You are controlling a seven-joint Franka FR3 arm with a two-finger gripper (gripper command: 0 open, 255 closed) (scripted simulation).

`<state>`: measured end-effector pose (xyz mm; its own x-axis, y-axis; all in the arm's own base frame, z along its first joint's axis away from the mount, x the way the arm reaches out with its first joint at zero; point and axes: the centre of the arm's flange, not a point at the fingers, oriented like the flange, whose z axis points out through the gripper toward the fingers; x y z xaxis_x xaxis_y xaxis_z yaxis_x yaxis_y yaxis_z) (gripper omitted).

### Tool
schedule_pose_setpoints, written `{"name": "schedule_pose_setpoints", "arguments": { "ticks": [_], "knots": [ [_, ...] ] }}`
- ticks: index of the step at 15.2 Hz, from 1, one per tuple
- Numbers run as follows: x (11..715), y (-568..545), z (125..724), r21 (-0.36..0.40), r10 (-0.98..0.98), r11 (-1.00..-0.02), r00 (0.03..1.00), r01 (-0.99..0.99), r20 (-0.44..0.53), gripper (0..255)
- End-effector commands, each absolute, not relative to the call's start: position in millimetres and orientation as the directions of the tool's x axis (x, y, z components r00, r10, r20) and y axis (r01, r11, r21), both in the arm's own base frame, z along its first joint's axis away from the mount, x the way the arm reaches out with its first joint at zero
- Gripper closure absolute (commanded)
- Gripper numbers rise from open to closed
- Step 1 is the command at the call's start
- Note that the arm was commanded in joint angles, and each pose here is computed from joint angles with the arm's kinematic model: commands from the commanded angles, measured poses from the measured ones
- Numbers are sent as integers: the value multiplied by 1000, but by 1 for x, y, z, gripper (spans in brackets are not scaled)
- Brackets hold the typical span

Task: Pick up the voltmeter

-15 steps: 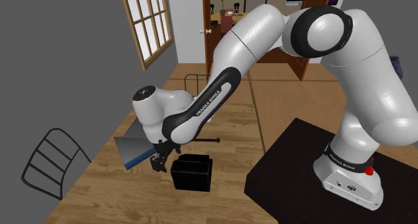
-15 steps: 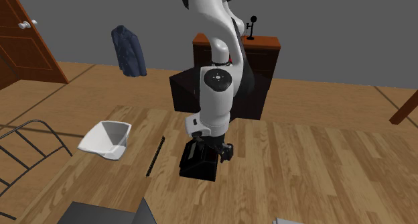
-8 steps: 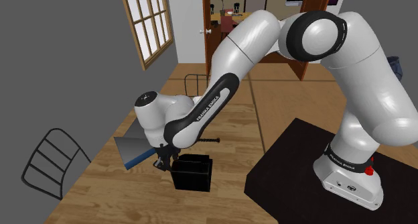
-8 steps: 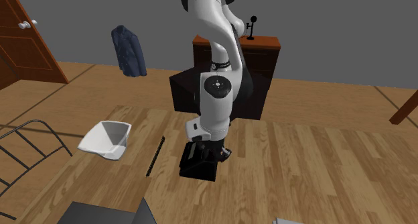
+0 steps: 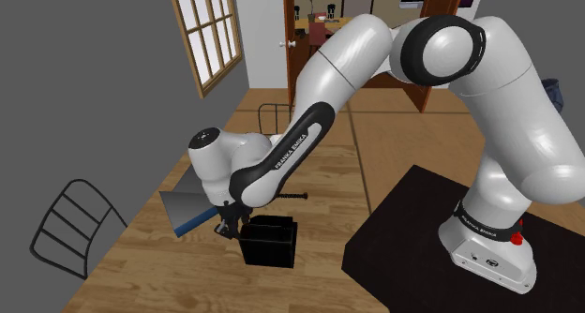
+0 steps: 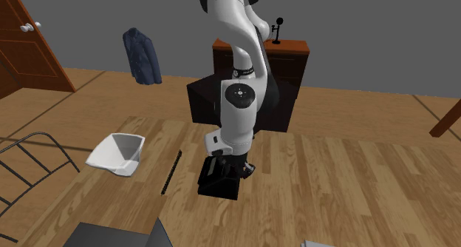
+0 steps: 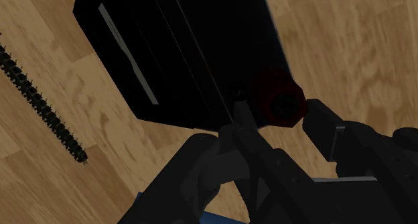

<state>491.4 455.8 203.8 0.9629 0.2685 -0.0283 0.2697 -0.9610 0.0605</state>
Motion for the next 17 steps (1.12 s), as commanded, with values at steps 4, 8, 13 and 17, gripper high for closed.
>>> {"name": "schedule_pose_setpoints", "arguments": {
  "ticks": [4, 8, 13, 17],
  "knots": [
    [491, 456, 225, 61, 269, -961, 963, 270, -29, 255],
    [491, 456, 246, 61, 269, -961, 963, 270, -29, 255],
    [491, 456, 272, 61, 269, -961, 963, 270, -29, 255],
    [491, 456, 284, 61, 269, -961, 963, 270, -29, 255]
  ]
}}
